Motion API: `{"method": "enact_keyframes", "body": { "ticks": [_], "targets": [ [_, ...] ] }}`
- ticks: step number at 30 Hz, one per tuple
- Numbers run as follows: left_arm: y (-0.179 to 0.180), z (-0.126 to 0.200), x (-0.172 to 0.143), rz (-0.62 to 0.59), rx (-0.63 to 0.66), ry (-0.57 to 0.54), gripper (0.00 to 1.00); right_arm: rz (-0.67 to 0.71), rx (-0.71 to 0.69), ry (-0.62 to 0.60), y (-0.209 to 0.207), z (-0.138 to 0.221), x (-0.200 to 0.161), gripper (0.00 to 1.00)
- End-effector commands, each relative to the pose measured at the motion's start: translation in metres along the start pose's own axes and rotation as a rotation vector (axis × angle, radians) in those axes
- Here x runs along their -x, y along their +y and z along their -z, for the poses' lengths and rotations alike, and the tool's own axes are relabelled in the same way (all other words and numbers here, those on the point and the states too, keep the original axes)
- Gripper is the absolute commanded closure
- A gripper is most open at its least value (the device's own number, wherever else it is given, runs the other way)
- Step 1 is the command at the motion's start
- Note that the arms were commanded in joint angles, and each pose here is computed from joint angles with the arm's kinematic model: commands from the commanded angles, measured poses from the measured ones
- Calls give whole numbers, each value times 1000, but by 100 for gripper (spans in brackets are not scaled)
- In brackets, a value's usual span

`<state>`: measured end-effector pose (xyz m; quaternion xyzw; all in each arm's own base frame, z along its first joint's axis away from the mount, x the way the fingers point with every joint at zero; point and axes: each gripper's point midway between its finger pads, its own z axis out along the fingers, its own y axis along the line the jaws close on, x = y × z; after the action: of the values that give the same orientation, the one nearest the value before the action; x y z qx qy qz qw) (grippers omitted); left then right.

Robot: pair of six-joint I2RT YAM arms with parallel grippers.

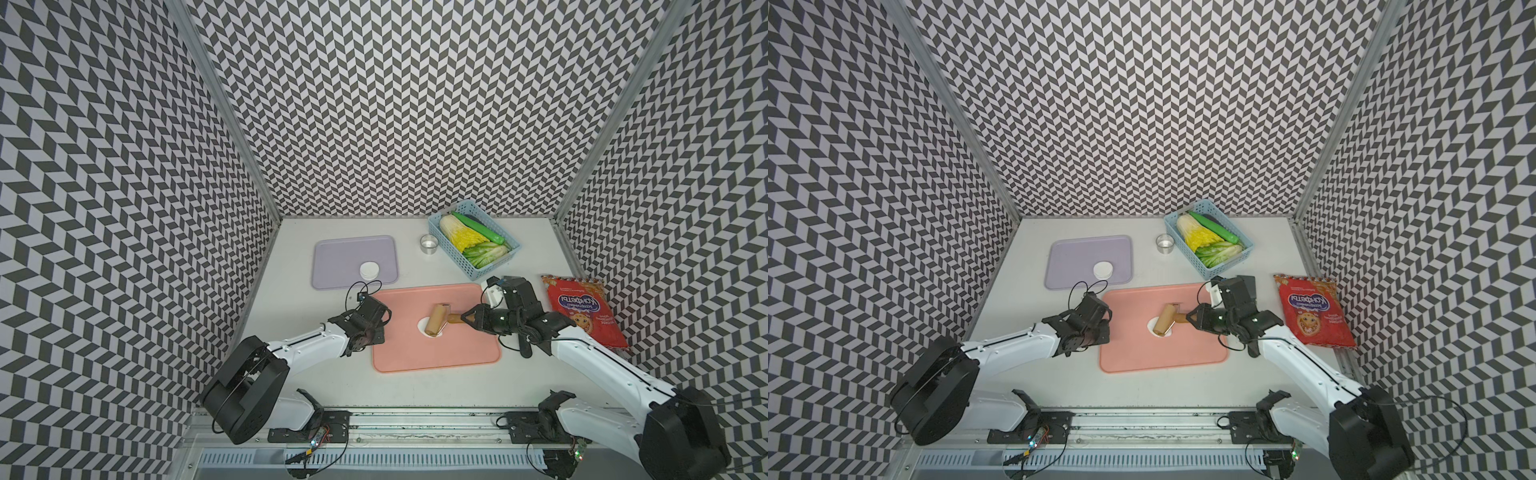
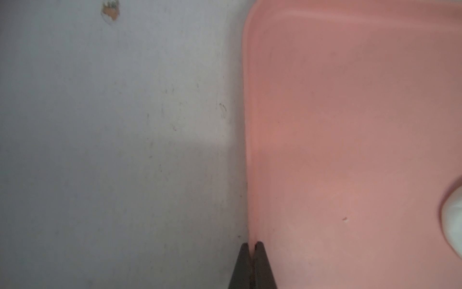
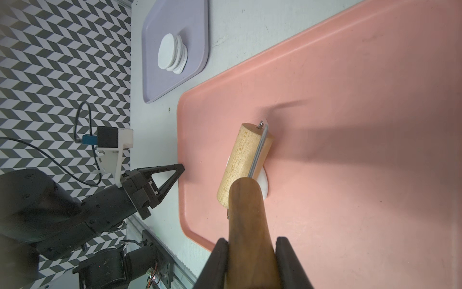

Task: Roll out the dumpling wrappers from the dough
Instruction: Flatten out the dough on the work surface.

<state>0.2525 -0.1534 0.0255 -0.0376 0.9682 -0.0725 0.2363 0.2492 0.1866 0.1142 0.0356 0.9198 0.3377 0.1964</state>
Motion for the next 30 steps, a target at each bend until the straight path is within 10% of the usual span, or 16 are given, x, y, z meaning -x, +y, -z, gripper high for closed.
{"method": "enact_keyframes", "body": {
  "ticks": [1, 30],
  "targets": [
    [-6, 0, -5, -37, -18, 27, 100, -75, -193, 127, -57, -17, -38, 100],
    [-9, -1, -2, -39, -18, 25, 100, -64, -239, 99, -65, 3, -45, 100]
  ]
}}
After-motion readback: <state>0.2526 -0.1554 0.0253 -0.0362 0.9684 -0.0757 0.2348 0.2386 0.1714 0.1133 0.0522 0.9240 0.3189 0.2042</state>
